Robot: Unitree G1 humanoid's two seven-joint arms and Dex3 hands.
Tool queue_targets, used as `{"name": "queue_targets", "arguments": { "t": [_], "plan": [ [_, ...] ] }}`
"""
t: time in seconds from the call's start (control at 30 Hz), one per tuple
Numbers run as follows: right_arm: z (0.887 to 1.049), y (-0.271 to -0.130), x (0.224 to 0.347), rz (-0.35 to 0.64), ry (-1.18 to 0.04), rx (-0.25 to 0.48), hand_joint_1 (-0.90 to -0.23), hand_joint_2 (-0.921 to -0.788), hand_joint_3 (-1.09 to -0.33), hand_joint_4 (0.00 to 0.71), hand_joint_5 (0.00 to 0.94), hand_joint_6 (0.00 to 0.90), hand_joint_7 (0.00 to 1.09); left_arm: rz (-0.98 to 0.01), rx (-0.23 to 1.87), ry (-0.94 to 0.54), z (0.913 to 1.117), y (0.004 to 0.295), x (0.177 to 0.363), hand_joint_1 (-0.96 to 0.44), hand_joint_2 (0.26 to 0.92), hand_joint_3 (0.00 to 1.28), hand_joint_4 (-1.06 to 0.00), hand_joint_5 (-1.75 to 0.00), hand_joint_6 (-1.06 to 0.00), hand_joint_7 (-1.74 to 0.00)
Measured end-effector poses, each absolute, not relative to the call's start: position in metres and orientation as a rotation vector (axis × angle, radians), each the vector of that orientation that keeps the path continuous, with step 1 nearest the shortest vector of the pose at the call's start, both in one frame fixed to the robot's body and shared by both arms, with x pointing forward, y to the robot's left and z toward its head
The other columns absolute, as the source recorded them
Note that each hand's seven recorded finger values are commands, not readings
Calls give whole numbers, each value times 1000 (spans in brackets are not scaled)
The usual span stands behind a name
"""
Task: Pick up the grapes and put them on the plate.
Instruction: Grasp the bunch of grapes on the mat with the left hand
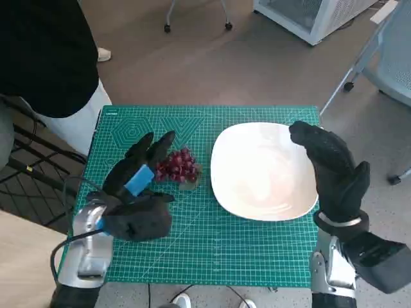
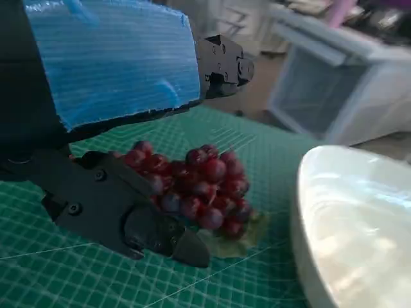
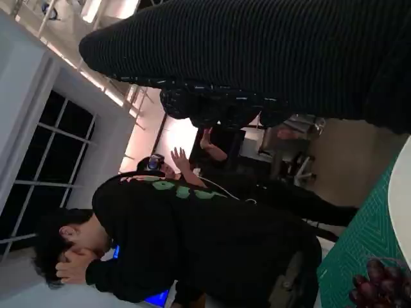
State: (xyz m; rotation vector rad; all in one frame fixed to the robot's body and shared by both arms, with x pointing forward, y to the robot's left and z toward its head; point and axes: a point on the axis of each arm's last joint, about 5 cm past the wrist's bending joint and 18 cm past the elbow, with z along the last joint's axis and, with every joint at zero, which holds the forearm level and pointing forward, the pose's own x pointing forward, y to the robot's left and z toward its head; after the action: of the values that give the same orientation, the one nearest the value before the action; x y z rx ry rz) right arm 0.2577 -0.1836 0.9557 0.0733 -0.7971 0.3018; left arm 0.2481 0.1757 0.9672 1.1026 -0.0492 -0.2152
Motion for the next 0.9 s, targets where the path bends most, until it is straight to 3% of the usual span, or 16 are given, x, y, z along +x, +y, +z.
{"name": "queue_targets", "arguments": {
  "t": [0.4,0.9],
  "plan": [
    [955,-184,257,298,-793,74,-419,-921,-538,368,0,160,401,-220,1117,13,965,168,253,-483,708,0,1,1,-135,-13],
    [954,-185,256,294,-789,76,-418,-921,-535,370,1,162,399,-230,1183,94,961,162,278,-404,706,1,1,1,-147,-6]
  ]
}}
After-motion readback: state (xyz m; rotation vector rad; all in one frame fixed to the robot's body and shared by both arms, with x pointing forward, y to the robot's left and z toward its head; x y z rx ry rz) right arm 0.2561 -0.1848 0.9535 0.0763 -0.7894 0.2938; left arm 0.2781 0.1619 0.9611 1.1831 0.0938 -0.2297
